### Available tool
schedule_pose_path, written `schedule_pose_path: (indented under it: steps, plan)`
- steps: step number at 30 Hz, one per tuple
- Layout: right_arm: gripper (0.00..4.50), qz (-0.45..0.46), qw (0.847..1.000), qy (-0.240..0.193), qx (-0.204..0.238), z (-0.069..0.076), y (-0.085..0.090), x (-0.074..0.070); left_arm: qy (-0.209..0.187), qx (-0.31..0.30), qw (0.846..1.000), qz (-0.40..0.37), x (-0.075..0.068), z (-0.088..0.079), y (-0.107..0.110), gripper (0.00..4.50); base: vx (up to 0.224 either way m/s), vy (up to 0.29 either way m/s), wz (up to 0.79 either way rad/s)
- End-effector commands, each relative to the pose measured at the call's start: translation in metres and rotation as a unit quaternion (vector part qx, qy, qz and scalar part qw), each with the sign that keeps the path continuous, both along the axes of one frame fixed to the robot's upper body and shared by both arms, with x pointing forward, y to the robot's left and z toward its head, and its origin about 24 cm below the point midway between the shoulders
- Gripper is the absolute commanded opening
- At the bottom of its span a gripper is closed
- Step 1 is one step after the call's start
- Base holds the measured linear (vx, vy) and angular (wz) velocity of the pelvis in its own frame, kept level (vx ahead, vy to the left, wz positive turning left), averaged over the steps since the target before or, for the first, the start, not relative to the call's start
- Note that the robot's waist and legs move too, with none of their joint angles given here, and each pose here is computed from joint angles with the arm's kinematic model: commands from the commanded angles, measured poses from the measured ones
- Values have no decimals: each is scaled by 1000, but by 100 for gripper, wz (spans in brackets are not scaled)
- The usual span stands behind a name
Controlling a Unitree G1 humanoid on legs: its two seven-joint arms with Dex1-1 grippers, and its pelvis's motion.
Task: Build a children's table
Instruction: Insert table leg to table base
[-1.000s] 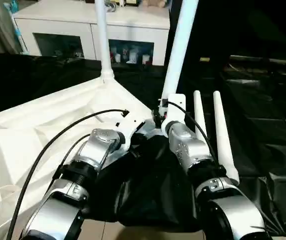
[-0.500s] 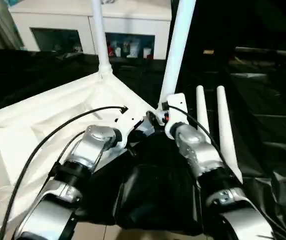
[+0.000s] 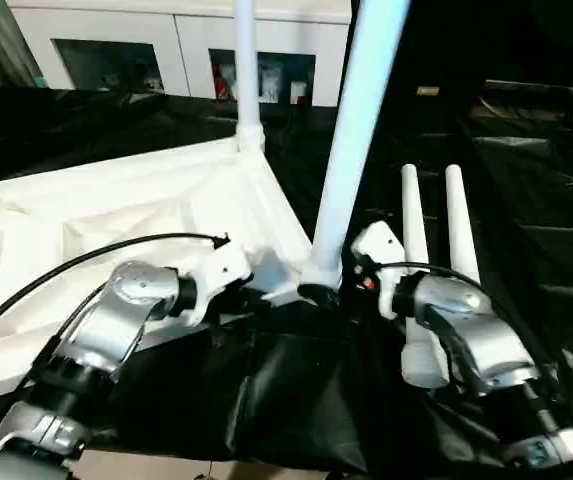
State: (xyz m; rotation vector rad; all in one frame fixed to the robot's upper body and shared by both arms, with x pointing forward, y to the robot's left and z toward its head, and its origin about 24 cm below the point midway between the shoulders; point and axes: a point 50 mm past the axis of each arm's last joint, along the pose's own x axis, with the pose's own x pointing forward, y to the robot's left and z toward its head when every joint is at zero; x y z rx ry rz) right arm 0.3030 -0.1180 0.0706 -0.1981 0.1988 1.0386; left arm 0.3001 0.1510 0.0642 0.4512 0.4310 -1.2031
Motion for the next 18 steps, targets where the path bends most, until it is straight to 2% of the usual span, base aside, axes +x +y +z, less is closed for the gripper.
schedule_pose_path:
  steps: [1,11,18]
  plan:
    - [418,13,1000,-8,-2,1,0,-3,-15,-28,999,-18,-2,8,-3,0,0,0,0]
    - [418,19,1000,-13,-9,-3,2,0,-14,-47,999,-9,-2,5,-4,0,0,0,0]
    - [418,6,1000,-14,-8,-7,1,2,-27,-87,996,15,3,10,-6,0,0,0,0]
